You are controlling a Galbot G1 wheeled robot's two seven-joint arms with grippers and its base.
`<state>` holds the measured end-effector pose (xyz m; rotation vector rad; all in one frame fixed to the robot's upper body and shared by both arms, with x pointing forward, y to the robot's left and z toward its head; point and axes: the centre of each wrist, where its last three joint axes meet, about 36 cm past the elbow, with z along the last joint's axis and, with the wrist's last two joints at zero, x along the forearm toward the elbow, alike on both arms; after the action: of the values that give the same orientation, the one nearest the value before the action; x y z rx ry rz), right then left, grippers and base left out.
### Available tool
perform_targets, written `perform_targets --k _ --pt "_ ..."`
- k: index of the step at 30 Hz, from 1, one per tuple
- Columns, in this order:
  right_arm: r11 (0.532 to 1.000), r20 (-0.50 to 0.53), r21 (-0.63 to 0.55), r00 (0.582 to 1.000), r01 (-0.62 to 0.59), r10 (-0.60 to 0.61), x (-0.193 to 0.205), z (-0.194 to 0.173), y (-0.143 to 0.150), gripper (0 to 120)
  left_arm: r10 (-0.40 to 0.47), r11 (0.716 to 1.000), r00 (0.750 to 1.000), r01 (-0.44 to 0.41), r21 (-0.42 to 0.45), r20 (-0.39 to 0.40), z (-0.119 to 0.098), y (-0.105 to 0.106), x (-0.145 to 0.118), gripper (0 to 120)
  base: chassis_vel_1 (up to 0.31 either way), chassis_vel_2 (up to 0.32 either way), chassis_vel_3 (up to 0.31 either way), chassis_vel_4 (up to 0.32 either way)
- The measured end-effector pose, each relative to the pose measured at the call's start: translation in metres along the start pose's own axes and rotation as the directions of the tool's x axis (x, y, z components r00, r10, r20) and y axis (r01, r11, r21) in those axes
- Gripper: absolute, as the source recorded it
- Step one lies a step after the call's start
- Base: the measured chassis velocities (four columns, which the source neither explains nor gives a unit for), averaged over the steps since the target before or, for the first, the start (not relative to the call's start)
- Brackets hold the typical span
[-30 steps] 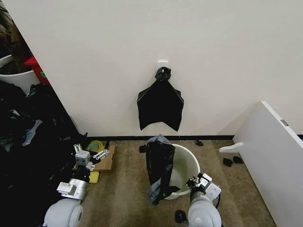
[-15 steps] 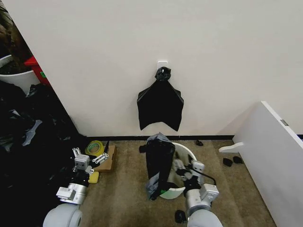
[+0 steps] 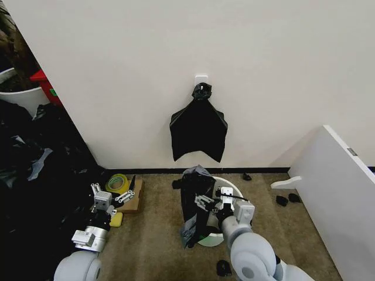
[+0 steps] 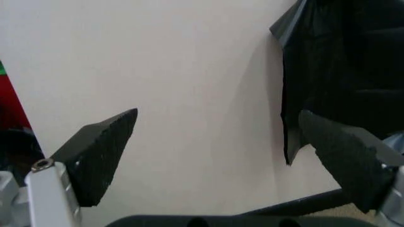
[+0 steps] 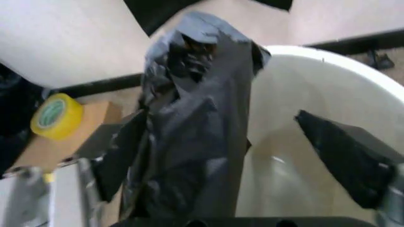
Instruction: Place the garbage bag over the trash bin.
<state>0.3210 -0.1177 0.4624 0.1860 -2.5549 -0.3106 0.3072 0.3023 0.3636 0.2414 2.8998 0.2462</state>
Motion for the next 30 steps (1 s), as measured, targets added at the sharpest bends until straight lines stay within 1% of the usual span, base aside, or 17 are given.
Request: perform_targets --k 2,4,6,8,10,11,13,14,15,18,20,22,23,24,26,27,30 --pt "1.000 -0.012 -0.006 1.000 -0.009 0.009 -0.001 0.000 -0.001 77 0.001 1.000 1.000 -0.001 -0.001 0.000 0.001 0.000 -0.001 100 0.000 0.000 0.000 0.000" --pt "1.000 -0.015 -0.008 1.000 -0.011 0.011 0.000 0.000 -0.002 74 0.003 1.000 1.000 -0.003 -0.001 0.000 0.001 0.000 -0.002 100 0.000 0.000 0.000 0.000" --pt "1.000 -0.020 -0.013 1.000 -0.011 0.011 0.002 0.000 -0.004 64 0.009 1.000 1.000 -0.009 -0.003 0.001 0.001 0.000 -0.004 100 0.000 0.000 0.000 0.000" --pt "1.000 -0.021 -0.014 1.000 -0.010 0.010 0.003 0.000 -0.004 61 0.011 1.000 1.000 -0.011 -0.004 0.002 0.001 0.000 -0.004 100 0.000 0.000 0.000 0.000" --pt "1.000 -0.024 -0.015 1.000 -0.011 0.011 0.004 0.000 -0.006 50 0.015 1.000 1.000 -0.015 -0.007 0.004 0.001 0.001 -0.007 100 0.000 0.000 0.000 0.000" --pt "1.000 -0.024 -0.015 1.000 -0.011 0.011 0.004 0.000 -0.006 50 0.015 1.000 1.000 -0.015 -0.007 0.004 0.001 0.001 -0.007 100 0.000 0.000 0.000 0.000" --pt "1.000 -0.022 0.001 1.000 -0.017 0.017 0.005 0.004 -0.012 37 0.021 1.000 1.000 -0.021 -0.012 0.004 0.001 0.000 -0.011 100 0.000 0.000 0.000 0.000" --pt "1.000 -0.021 0.014 0.999 -0.026 0.026 0.005 0.008 -0.017 34 0.024 1.000 1.000 -0.024 -0.012 0.003 0.001 0.000 -0.012 100 0.000 0.000 0.000 0.000" --pt "1.000 -0.021 0.014 0.999 -0.026 0.026 0.005 0.008 -0.017 34 0.024 1.000 1.000 -0.024 -0.012 0.003 0.001 0.000 -0.012 100 0.000 0.000 0.000 0.000" --pt "0.999 -0.015 0.036 0.999 -0.039 0.040 0.004 0.013 -0.023 22 0.030 0.999 1.000 -0.030 -0.010 0.001 0.000 -0.001 -0.013 100 0.000 0.000 0.000 0.000" --pt "0.998 -0.013 0.040 0.999 -0.041 0.042 0.004 0.013 -0.023 22 0.030 0.999 1.000 -0.030 -0.010 0.001 0.000 -0.001 -0.013 100 0.000 0.000 0.000 0.000" --pt "0.991 0.055 0.118 0.997 -0.067 0.061 -0.005 0.026 -0.041 8 0.042 0.999 0.999 -0.042 0.004 -0.003 0.000 -0.001 -0.015 100 0.000 0.000 0.000 0.000" --pt "0.991 0.055 0.118 0.997 -0.067 0.061 -0.005 0.026 -0.041 8 0.042 0.999 0.999 -0.042 0.004 -0.003 0.000 -0.001 -0.015 100 0.000 0.000 0.000 0.000" --pt "0.988 0.071 0.137 0.996 -0.068 0.058 -0.007 0.030 -0.046 2 0.047 0.999 0.999 -0.047 0.011 -0.005 0.000 -0.001 -0.015 100 0.000 0.000 0.000 0.000" --pt "0.979 0.120 0.190 0.991 -0.075 0.053 -0.011 0.039 -0.058 0 0.063 0.996 0.998 -0.062 0.057 -0.020 -0.001 -0.002 -0.015 100 0.000 0.000 0.000 0.000" --pt "0.979 0.120 0.190 0.991 -0.075 0.053 -0.011 0.039 -0.058 0 0.063 0.996 0.998 -0.062 0.057 -0.020 -0.001 -0.002 -0.015 100 0.000 0.000 0.000 0.000" --pt "0.951 0.206 0.300 0.978 -0.075 0.012 -0.017 0.059 -0.083 0 0.112 0.980 0.992 -0.100 0.171 -0.062 -0.006 -0.007 -0.020 100 0.000 0.000 0.000 0.000"
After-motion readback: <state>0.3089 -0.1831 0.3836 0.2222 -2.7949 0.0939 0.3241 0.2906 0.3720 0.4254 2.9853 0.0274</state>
